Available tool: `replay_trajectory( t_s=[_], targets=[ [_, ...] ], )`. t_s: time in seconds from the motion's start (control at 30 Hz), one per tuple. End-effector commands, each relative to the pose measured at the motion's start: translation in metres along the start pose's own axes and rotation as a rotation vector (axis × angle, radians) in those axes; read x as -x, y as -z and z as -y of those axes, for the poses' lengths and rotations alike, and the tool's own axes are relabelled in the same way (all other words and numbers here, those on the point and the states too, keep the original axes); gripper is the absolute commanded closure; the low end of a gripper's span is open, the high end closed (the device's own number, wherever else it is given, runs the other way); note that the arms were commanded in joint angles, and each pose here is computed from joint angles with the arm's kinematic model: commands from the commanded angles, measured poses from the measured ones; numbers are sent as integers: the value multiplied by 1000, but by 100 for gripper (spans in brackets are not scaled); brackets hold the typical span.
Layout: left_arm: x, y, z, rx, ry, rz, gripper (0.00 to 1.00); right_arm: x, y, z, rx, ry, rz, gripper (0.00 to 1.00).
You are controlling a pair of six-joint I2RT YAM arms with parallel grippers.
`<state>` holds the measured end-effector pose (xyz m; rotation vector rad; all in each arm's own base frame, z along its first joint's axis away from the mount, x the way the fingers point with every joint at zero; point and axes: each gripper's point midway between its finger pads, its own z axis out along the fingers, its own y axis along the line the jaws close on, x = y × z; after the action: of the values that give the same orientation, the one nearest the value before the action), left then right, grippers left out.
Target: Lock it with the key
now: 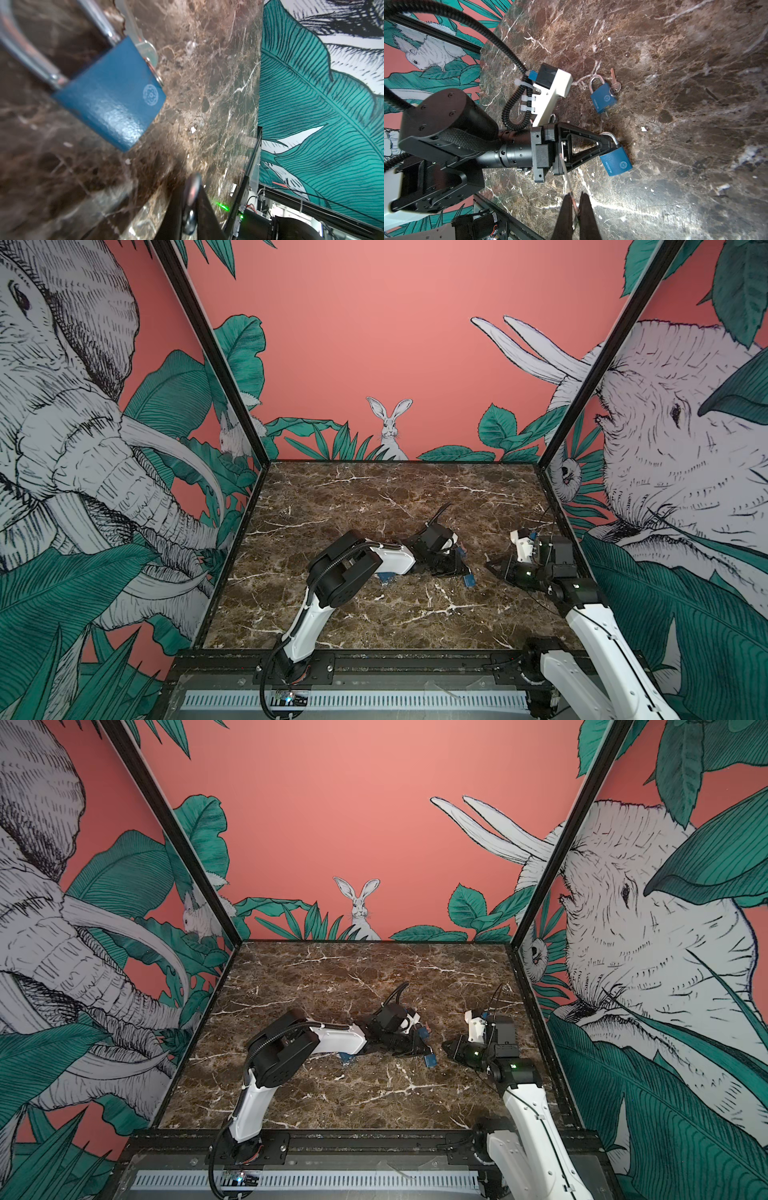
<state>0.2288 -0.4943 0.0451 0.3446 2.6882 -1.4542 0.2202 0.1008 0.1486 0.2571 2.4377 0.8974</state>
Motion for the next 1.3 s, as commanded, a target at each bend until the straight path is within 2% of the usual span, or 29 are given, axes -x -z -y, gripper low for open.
replay_trajectory(
  t_s=[0.0,0.23,0.7,0.93,1.27],
  targets=[
    [4,2,5,1,0,25,78,0,-2,5,-7,5,14,100],
    [6,12,1,48,-16,64,71,-8,-12,19,-33,-16,-3,100],
    [6,45,15,92,-77,108,70,-22,-37,49,-81,-65,-25,100],
    [14,70,24,114,-125,170,69,-23,-51,60,-95,-78,-30,100],
    [15,75,21,107,-113,177,69,-22,-74,66,-91,-83,-68,100]
  ],
)
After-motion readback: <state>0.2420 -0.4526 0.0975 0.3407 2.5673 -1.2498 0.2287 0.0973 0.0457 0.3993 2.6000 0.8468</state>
